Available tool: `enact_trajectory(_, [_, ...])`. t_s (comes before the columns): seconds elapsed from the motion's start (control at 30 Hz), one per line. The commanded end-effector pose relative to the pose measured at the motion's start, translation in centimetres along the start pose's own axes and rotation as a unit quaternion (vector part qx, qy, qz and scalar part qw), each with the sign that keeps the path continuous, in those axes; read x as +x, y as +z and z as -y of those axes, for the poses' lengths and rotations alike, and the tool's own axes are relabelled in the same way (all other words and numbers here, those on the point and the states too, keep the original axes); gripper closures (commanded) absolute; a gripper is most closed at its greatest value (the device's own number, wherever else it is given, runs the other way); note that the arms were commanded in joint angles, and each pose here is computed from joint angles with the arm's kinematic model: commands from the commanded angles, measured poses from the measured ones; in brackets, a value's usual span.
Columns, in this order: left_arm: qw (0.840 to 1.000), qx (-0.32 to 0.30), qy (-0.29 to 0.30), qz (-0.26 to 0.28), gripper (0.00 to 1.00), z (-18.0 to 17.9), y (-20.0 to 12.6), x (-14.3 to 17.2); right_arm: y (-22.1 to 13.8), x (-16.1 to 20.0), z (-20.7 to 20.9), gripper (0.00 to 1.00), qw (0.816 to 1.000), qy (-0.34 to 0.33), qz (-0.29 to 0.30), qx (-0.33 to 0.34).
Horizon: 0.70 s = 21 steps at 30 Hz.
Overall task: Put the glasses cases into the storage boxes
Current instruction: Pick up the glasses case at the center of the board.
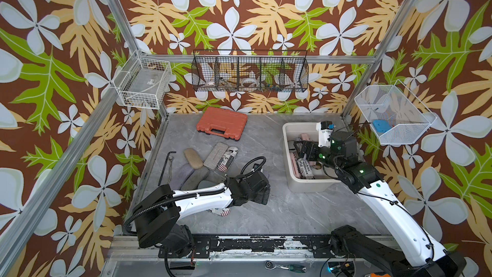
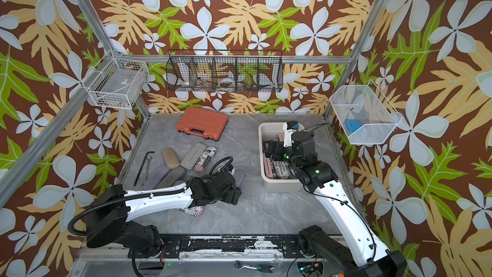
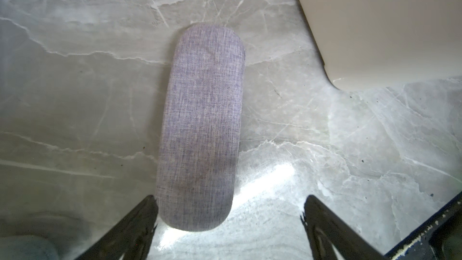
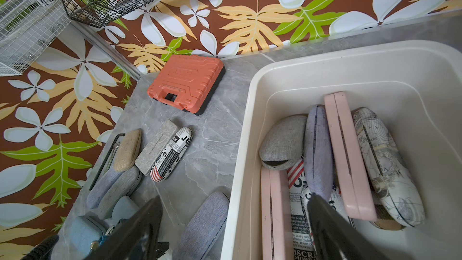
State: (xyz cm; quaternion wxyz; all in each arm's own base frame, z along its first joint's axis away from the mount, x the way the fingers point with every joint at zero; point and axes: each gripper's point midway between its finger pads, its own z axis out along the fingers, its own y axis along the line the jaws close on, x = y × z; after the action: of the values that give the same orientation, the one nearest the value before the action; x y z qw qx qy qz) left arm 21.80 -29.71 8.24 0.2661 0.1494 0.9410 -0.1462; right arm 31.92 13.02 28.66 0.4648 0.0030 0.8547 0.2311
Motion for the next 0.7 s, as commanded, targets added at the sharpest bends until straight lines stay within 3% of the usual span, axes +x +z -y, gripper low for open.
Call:
enact_trajectory(0.0, [0.999,-0.039,0.030,0.002,0.07,-1.3,-0.6,-0.3,-0.4,-0.5,0.0,0.10,1.000,-0.007,0.008,0.004])
enact_trajectory(0.3, [0.996,-0.022,0.079,-0.024,0.06,-0.3,-0.3,-0.3,-1.2,0.9,0.6,0.09,1.000,-0.018,-0.002,0.011])
enact_trajectory(0.67, [0.998,-0.014,0.019,-0.055,0.09,-2.3,3.2,1.3,-1.3,1.5,0.3,0.09,1.000,-0.014,-0.014,-0.001])
